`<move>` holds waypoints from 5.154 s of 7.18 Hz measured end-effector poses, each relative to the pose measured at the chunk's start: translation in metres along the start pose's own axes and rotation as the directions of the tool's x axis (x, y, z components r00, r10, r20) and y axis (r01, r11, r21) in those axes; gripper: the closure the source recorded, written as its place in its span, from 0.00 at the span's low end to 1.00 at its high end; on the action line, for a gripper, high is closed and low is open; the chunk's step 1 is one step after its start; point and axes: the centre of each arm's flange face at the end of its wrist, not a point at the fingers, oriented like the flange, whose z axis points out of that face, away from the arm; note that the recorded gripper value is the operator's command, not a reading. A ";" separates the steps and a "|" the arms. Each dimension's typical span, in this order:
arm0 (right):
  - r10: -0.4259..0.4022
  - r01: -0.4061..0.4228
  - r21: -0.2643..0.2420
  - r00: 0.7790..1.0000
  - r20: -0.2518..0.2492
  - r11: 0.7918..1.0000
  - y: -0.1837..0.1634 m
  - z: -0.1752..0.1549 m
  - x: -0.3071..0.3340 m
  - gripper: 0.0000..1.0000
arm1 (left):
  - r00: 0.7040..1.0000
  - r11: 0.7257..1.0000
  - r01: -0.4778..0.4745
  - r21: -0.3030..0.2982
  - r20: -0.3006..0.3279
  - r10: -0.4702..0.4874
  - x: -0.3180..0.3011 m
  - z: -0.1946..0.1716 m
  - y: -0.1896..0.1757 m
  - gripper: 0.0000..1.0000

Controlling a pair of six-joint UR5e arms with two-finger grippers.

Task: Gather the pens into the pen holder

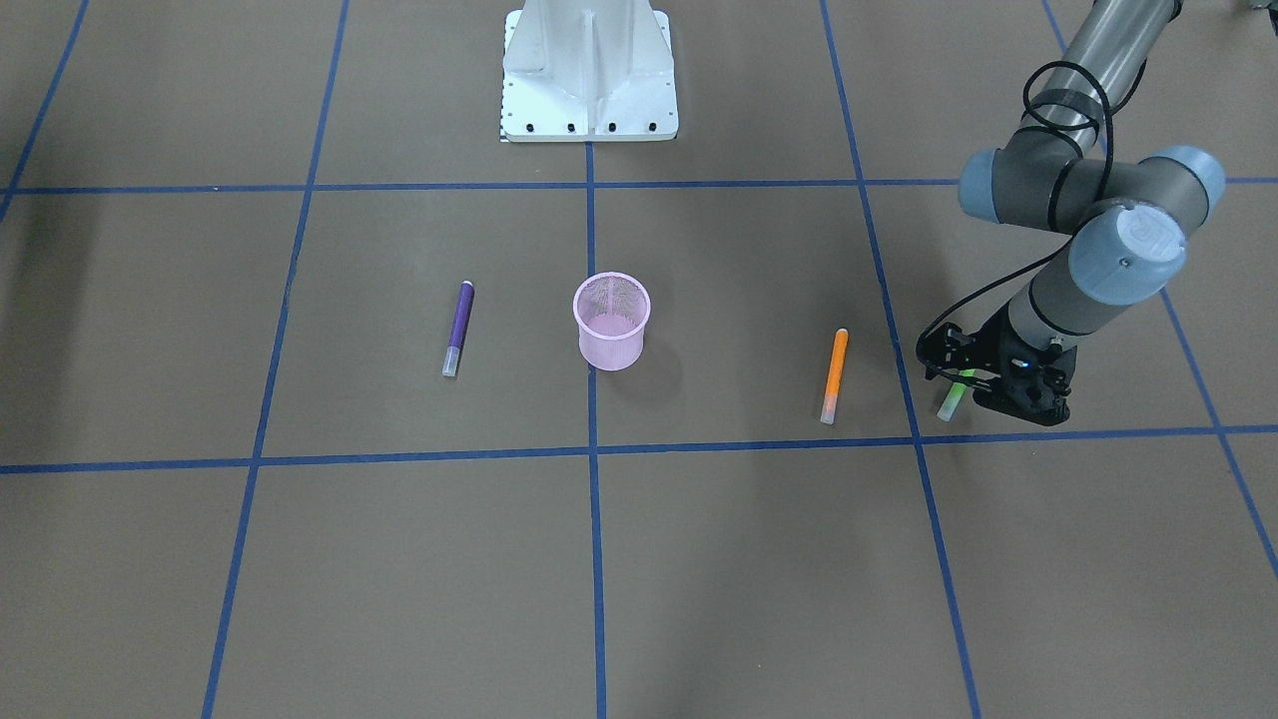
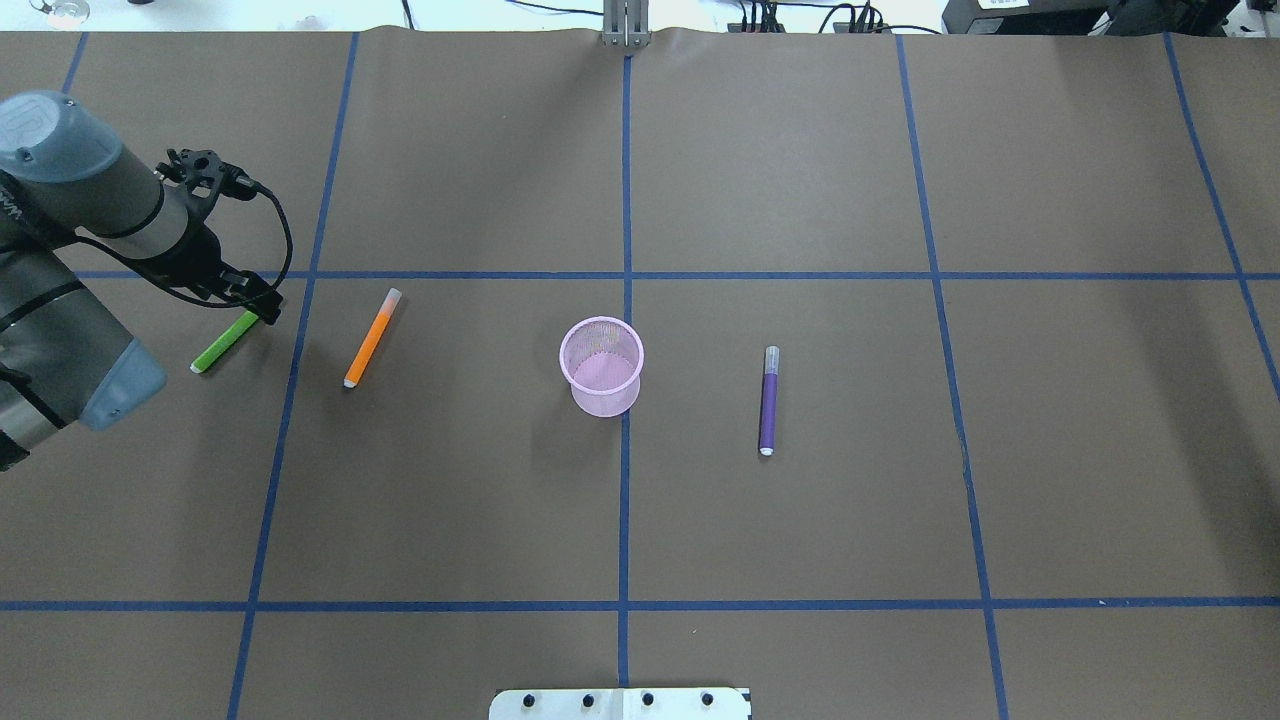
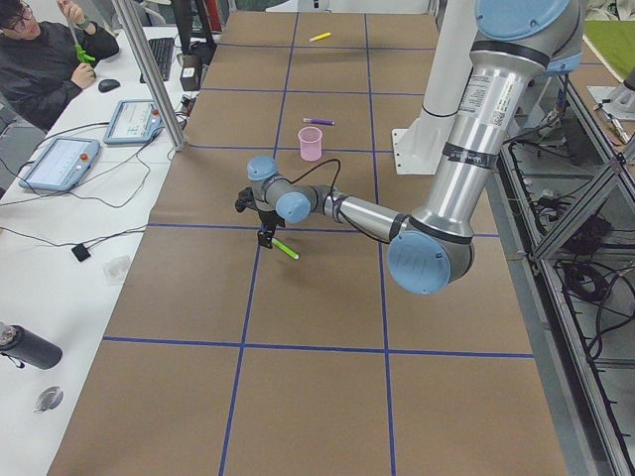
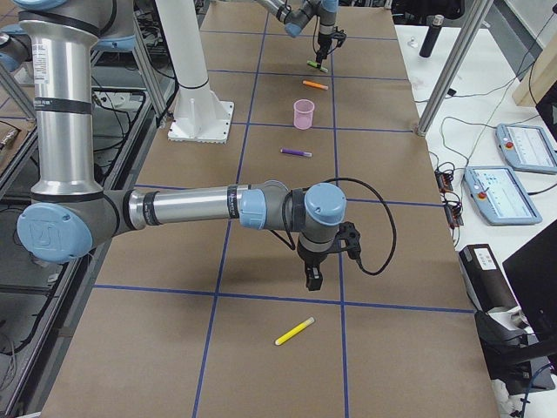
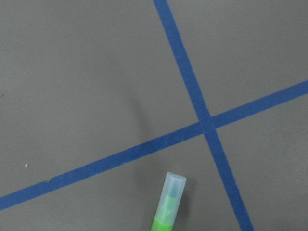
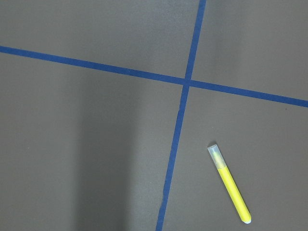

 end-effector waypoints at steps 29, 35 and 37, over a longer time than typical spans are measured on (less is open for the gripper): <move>-0.404 0.401 -0.061 0.913 -0.046 0.914 0.008 0.166 0.076 0.03 | 0.986 0.914 0.115 0.389 -0.159 -0.056 0.118 -0.221 -0.111 1.00; -0.460 0.457 -0.088 0.887 -0.027 0.885 -0.019 0.192 0.087 0.27 | 0.986 0.913 0.113 0.391 -0.159 -0.054 0.118 -0.221 -0.109 1.00; -0.462 0.459 -0.086 0.887 -0.014 0.884 -0.019 0.194 0.084 0.37 | 0.986 0.913 0.115 0.391 -0.159 -0.055 0.117 -0.221 -0.109 1.00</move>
